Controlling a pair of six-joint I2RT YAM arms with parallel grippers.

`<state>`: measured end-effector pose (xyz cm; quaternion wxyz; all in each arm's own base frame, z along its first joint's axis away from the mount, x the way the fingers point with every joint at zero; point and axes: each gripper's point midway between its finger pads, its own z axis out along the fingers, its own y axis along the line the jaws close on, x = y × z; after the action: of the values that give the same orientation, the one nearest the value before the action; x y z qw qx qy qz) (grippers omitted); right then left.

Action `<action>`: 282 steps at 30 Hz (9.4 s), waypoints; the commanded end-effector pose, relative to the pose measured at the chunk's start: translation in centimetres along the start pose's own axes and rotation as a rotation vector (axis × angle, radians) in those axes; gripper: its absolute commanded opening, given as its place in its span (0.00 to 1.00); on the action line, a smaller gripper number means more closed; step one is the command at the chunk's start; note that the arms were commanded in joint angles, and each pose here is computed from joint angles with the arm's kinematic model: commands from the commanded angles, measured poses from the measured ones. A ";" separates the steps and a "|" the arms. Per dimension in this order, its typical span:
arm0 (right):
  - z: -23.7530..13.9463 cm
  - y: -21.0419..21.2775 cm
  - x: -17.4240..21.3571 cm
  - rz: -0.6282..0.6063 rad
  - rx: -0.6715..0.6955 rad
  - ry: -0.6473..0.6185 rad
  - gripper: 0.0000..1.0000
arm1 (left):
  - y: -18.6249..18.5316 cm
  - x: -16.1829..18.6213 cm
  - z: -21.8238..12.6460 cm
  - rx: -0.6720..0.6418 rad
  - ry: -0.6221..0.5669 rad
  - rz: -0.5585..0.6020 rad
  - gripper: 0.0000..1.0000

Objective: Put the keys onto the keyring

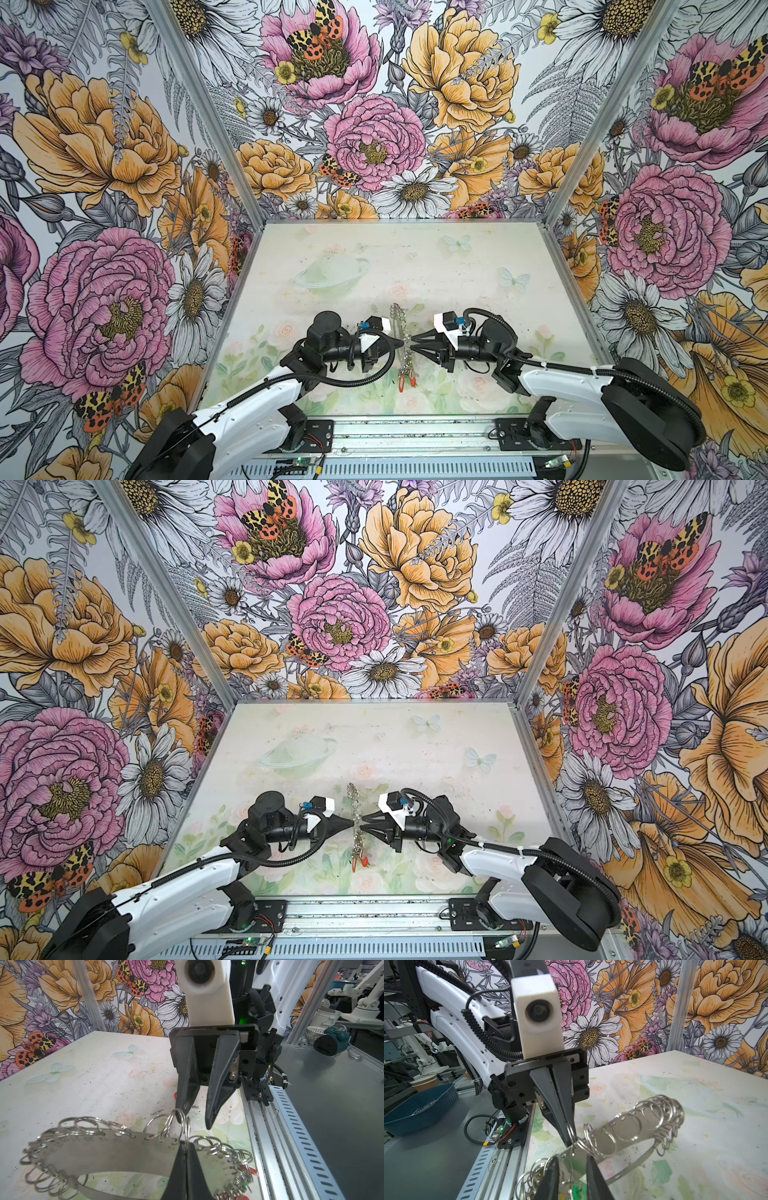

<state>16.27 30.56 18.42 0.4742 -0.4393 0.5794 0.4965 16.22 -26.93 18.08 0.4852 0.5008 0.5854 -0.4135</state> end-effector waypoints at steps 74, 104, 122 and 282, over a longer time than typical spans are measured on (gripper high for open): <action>-14.1 -9.9 14.8 0.950 1.118 0.637 0.27 | 1.8 0.8 0.5 -0.188 -0.053 0.072 0.00; -12.3 -9.2 15.2 0.823 1.082 0.858 0.00 | 2.3 1.9 1.2 -0.187 -0.004 0.045 0.00; -13.5 -6.5 16.2 0.770 0.981 1.349 0.00 | 2.3 2.2 1.5 -0.174 0.009 0.036 0.00; -11.9 -4.8 16.3 0.630 1.003 0.916 0.07 | 2.3 3.1 2.3 -0.149 0.049 0.015 0.00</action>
<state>16.58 17.30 2.20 0.1532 -0.1456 0.9759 0.0545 18.49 -27.44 12.59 0.4875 0.4724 0.6481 -0.3454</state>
